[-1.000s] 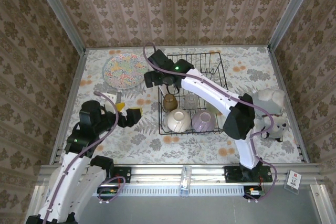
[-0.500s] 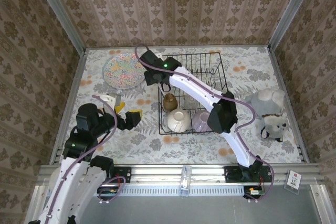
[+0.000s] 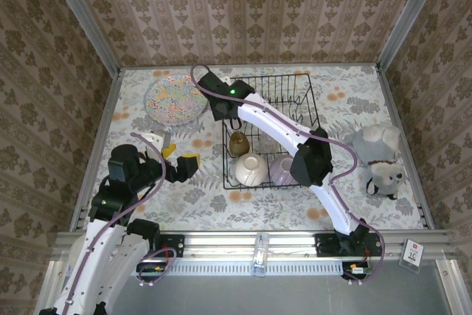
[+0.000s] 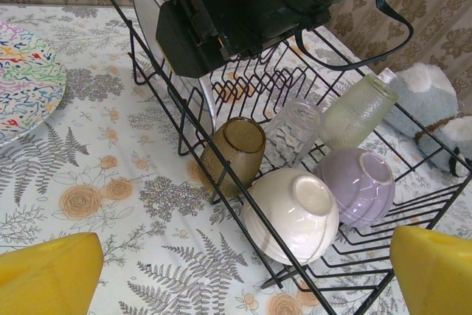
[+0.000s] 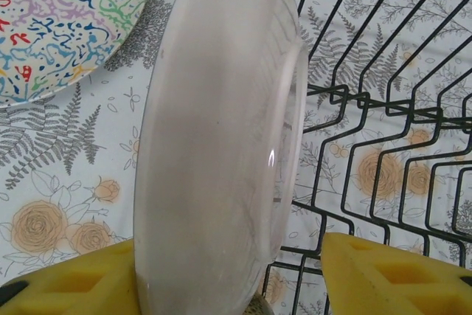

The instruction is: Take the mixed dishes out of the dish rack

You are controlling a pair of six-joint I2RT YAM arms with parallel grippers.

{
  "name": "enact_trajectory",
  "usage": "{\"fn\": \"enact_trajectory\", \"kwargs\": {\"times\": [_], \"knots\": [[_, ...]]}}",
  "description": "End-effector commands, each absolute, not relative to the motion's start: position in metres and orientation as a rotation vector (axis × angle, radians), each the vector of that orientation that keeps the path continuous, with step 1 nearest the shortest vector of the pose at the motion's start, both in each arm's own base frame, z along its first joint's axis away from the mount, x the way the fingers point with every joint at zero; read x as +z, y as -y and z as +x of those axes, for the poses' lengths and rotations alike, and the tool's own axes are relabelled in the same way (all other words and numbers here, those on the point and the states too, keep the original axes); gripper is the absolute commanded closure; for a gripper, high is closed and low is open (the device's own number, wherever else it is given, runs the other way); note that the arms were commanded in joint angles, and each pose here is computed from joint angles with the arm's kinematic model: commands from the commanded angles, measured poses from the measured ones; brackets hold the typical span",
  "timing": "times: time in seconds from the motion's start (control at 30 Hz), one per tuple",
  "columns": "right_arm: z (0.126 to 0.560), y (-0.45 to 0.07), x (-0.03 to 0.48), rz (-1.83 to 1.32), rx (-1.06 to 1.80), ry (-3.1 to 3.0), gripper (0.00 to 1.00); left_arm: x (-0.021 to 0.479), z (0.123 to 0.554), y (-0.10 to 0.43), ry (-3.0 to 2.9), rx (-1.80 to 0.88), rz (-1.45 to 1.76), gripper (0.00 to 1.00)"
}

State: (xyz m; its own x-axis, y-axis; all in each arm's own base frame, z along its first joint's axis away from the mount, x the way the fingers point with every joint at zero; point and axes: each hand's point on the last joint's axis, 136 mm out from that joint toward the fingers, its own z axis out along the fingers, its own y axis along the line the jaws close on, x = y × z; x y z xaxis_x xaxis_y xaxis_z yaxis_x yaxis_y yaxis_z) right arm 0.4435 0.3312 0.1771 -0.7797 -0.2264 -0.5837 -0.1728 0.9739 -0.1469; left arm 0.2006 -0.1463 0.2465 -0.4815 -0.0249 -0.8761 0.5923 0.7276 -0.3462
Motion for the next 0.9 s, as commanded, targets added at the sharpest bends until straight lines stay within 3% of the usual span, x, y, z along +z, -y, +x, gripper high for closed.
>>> {"fn": "enact_trajectory", "kwargs": {"times": [0.0, 0.87], "knots": [[0.445, -0.308, 0.193, -0.255, -0.187, -2.47, 0.41, 0.249, 0.202, 0.147, -1.927, -0.782, 0.452, 0.0], [0.449, -0.266, 0.213, -0.121, -0.254, -2.44, 0.55, 0.245, 0.207, 0.15, -1.95, -0.792, 0.446, 0.0]]}}
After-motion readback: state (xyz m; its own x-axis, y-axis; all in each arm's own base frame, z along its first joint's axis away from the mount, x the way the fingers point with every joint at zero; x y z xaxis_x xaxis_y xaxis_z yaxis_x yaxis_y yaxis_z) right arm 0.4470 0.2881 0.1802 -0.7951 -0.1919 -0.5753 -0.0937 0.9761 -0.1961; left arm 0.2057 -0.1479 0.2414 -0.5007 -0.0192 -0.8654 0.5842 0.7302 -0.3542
